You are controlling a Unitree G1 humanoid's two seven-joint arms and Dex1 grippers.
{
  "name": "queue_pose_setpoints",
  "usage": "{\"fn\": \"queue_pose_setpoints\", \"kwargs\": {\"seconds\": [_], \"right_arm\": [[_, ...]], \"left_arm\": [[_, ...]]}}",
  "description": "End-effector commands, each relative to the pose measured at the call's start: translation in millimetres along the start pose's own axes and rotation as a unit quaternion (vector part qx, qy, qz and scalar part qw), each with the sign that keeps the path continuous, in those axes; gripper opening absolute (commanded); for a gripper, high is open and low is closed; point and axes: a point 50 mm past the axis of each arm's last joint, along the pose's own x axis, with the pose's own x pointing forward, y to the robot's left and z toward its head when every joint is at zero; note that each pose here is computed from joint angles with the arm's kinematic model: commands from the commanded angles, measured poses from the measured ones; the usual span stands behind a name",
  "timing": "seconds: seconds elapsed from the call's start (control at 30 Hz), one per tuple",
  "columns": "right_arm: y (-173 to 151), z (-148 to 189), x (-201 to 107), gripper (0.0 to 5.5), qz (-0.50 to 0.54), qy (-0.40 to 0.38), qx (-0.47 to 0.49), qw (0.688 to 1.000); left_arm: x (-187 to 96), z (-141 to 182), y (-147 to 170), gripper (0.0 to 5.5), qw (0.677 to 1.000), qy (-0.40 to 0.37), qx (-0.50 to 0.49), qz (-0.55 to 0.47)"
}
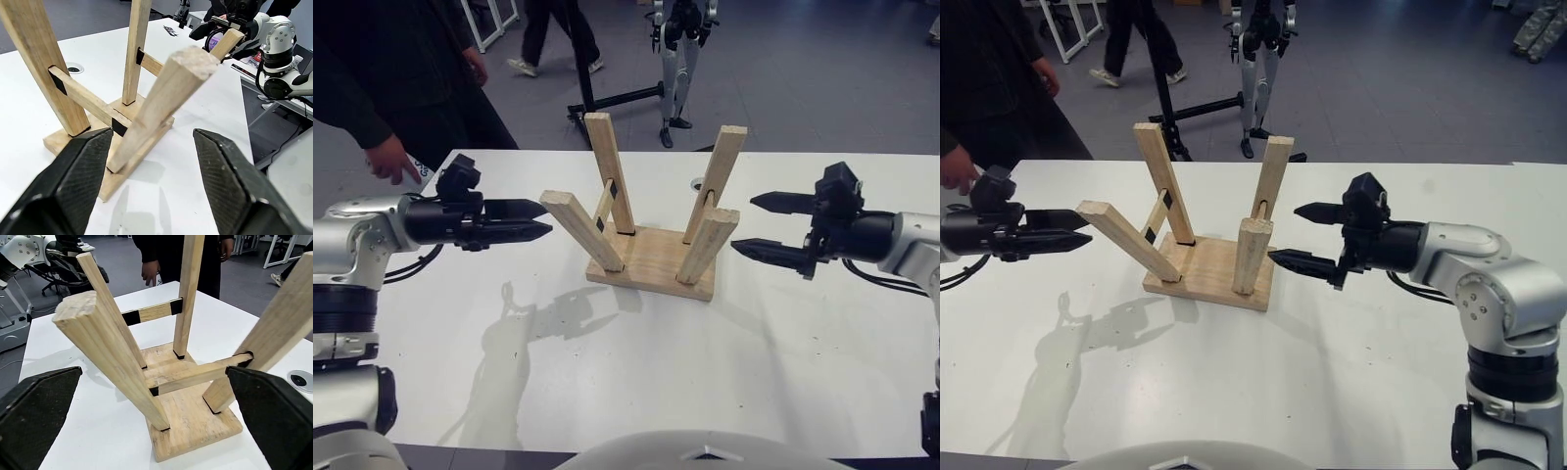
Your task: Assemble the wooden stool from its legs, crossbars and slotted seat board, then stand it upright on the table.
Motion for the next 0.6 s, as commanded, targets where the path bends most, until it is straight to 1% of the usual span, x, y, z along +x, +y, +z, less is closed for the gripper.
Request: {"fn": "queue_pose_setpoints", "kwargs": {"seconds": [0.03,0.17,0.3,0.37,0.4,0.43,0.53,0.6], "right_arm": [[9,-2,14,5.5,0.027,0.01,0.002,1.0],[10,-7,25,5.5,0.037,0.006,0.005,0.999],[11,-14,39,5.5,0.037,-0.008,-0.016,0.999],[11,-18,45,5.04,0.041,0.0,-0.012,0.999],[9,-18,47,4.9,0.039,0.001,-0.012,0.999],[7,-18,49,4.6,0.036,0.002,-0.013,0.999],[2,-20,50,3.96,0.031,0.008,-0.013,0.999],[3,-18,47,3.57,0.05,0.009,-0.006,0.999]], "left_arm": [[10,3,2,3.03,1.0,-0.003,0.014,0.002],[19,12,-6,3.03,0.999,-0.013,0.03,-0.028],[31,16,-15,3.03,0.997,-0.034,0.049,-0.052],[37,13,-19,3.07,0.997,-0.031,0.044,-0.064],[40,11,-21,3.07,0.996,-0.029,0.038,-0.073],[42,9,-22,2.86,0.996,-0.027,0.033,-0.08],[46,2,-26,2.3,0.996,-0.021,0.023,-0.088],[46,0,-28,2.04,0.995,-0.016,0.018,-0.094]]}}
